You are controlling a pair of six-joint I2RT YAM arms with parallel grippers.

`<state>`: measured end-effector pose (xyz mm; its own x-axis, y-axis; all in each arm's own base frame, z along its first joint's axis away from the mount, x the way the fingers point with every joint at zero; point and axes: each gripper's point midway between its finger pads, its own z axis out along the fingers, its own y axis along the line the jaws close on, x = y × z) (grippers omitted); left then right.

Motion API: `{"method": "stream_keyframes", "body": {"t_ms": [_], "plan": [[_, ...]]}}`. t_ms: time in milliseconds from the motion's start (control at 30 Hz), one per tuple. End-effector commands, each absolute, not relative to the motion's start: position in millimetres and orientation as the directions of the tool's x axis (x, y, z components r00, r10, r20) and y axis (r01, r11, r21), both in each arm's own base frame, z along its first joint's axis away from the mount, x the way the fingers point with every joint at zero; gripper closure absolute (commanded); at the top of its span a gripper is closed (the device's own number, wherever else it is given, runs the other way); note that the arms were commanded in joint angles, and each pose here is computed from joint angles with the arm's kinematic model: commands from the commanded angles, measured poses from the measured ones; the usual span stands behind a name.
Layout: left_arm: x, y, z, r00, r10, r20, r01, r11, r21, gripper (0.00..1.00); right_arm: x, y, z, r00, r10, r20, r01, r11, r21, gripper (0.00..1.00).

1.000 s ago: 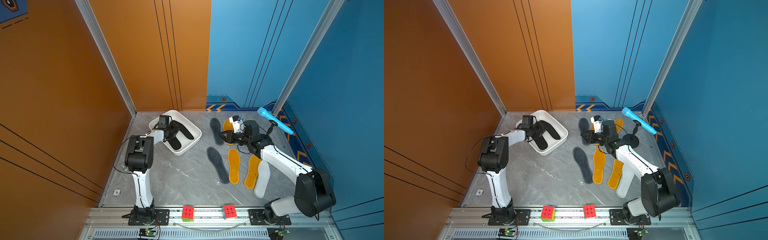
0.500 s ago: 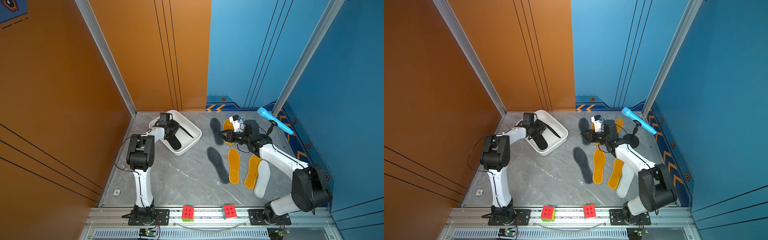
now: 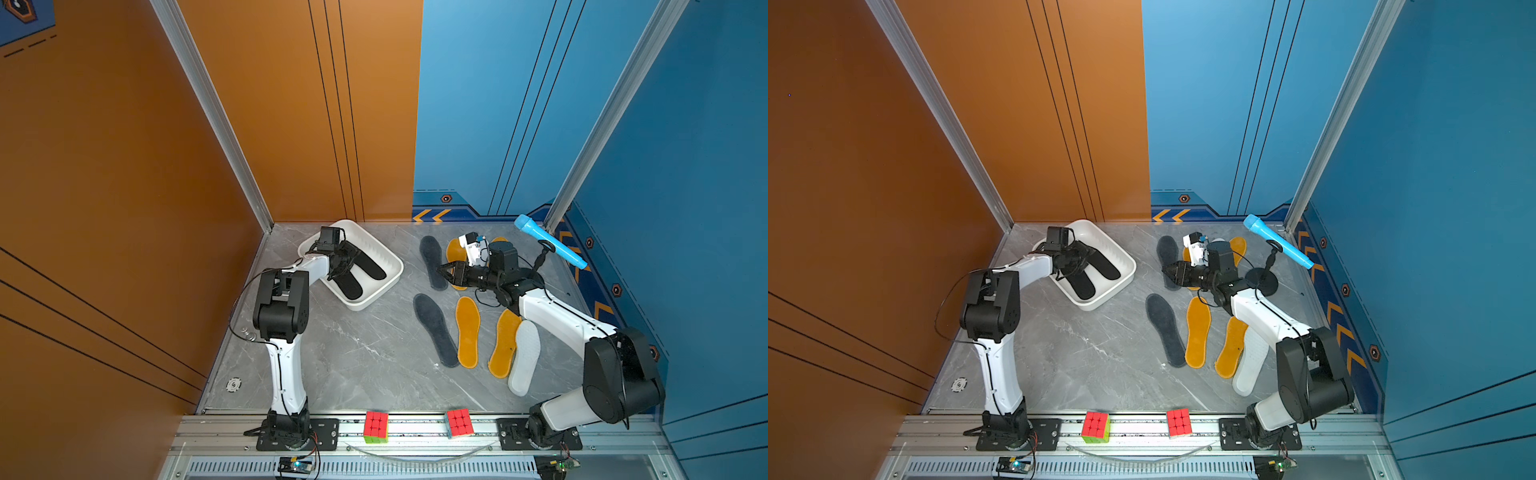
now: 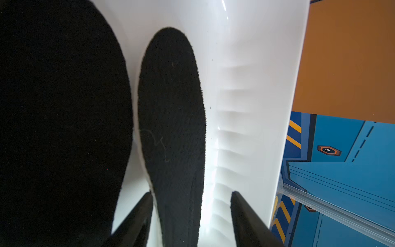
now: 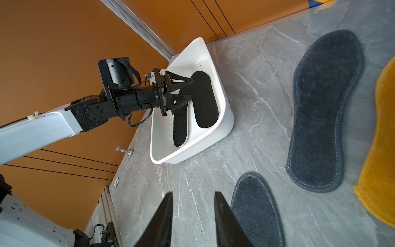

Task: Put the insoles into the storage box
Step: Place the insole in the storage box.

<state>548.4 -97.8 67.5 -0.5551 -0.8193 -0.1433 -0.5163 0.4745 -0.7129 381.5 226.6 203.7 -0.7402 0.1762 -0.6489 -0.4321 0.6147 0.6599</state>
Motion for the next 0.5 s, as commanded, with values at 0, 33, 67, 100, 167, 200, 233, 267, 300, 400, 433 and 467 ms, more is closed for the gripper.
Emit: {"method": "stream_keyframes", "body": {"t_ms": [0,33,67,100,167,200,233,267,300,400,433,467], "plan": [[543,-89,93,-0.550,-0.814,-0.187,-0.493,0.497,-0.714,0.32,380,219,185,-0.783,0.163,-0.600,-0.370,0.654,0.660,0.63],[543,-89,99,-0.550,-0.812,-0.194,-0.483,0.499,-0.719,0.31,379,217,176,-0.798,0.150,-0.584,-0.350,0.673,0.652,0.62],[542,-89,104,-0.550,-0.811,-0.198,-0.477,0.500,-0.722,0.29,379,215,170,-0.810,0.141,-0.569,-0.332,0.690,0.643,0.62],[542,-88,108,-0.552,-0.809,-0.202,-0.470,0.502,-0.726,0.28,378,213,162,-0.821,0.131,-0.556,-0.316,0.706,0.634,0.61],[541,-87,116,-0.550,-0.808,-0.209,-0.459,0.502,-0.733,0.26,376,208,148,-0.842,0.118,-0.527,-0.279,0.741,0.611,0.61],[541,-88,119,-0.552,-0.807,-0.210,-0.452,0.502,-0.737,0.26,375,207,142,-0.850,0.109,-0.516,-0.266,0.755,0.599,0.60],[541,-87,122,-0.553,-0.806,-0.213,-0.447,0.502,-0.740,0.25,372,205,135,-0.860,0.097,-0.501,-0.254,0.770,0.585,0.60],[540,-88,125,-0.553,-0.804,-0.217,-0.442,0.504,-0.742,0.24,370,204,128,-0.870,0.082,-0.486,-0.245,0.784,0.571,0.60],[539,-88,127,-0.553,-0.804,-0.219,-0.438,0.504,-0.744,0.24,368,203,122,-0.880,0.070,-0.470,-0.235,0.795,0.559,0.60],[535,-91,140,-0.558,-0.799,-0.224,-0.409,0.500,-0.763,0.22,358,203,103,-0.904,0.014,-0.428,-0.225,0.835,0.502,0.60],[533,-92,145,-0.562,-0.794,-0.232,-0.396,0.504,-0.767,0.20,355,203,96,-0.910,-0.008,-0.414,-0.223,0.851,0.475,0.59],[530,-94,152,-0.565,-0.788,-0.247,-0.380,0.514,-0.769,0.18,351,202,87,-0.919,-0.029,-0.393,-0.220,0.865,0.450,0.59]]}}
